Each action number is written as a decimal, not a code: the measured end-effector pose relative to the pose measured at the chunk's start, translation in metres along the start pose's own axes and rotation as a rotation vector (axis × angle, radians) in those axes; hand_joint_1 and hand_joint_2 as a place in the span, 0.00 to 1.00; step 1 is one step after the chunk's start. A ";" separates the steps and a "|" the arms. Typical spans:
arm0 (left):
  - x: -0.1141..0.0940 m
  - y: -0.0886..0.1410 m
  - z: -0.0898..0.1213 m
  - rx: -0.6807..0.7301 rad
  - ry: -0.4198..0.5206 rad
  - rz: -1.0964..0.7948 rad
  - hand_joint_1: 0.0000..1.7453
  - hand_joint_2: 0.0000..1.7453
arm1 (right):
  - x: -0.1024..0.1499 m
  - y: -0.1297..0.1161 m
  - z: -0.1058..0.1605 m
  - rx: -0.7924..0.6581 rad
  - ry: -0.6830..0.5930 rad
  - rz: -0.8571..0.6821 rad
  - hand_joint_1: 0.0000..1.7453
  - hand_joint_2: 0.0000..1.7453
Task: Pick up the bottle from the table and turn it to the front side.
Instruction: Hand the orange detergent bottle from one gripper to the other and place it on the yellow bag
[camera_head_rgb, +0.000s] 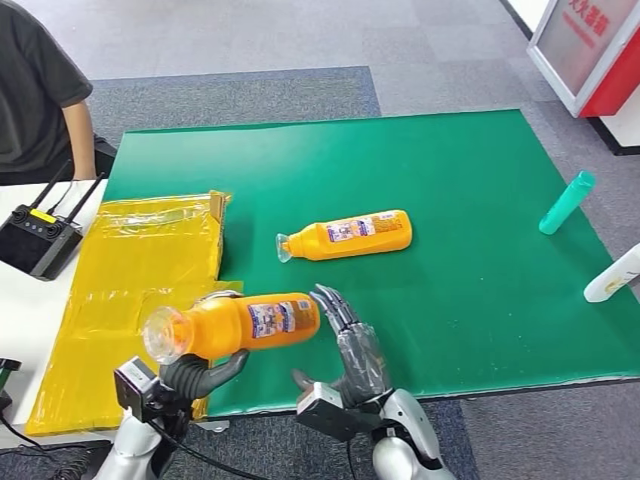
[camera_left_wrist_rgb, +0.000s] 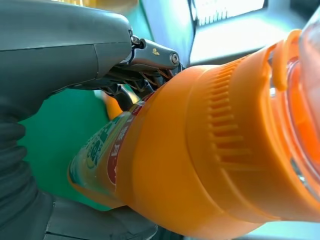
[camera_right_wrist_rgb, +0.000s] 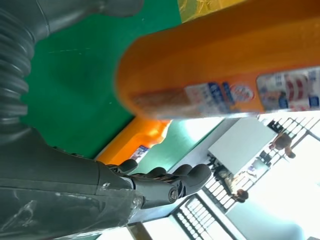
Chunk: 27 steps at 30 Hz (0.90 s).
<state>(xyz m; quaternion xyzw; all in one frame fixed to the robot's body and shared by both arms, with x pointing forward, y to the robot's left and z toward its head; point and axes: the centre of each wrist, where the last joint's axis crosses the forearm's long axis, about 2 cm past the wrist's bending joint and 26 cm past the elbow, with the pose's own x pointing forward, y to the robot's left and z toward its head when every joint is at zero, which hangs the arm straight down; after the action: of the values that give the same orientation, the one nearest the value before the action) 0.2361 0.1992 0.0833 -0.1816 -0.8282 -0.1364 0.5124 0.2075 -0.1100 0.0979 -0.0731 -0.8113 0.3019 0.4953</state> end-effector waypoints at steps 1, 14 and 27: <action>0.004 0.004 0.000 0.029 -0.001 -0.071 1.00 1.00 | 0.001 -0.001 0.003 -0.019 0.013 -0.009 0.00 1.00; 0.063 0.045 -0.010 0.303 0.024 -1.082 1.00 1.00 | 0.000 -0.033 0.025 -0.213 0.094 -0.084 0.00 1.00; 0.067 0.062 -0.024 0.214 0.313 -1.382 1.00 1.00 | 0.003 -0.045 0.025 -0.283 0.109 -0.084 0.00 1.00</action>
<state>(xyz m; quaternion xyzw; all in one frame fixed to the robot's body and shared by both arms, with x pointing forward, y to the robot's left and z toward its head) 0.2557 0.2556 0.1566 0.4573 -0.6795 -0.3723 0.4366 0.1928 -0.1557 0.1179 -0.1245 -0.8201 0.1591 0.5354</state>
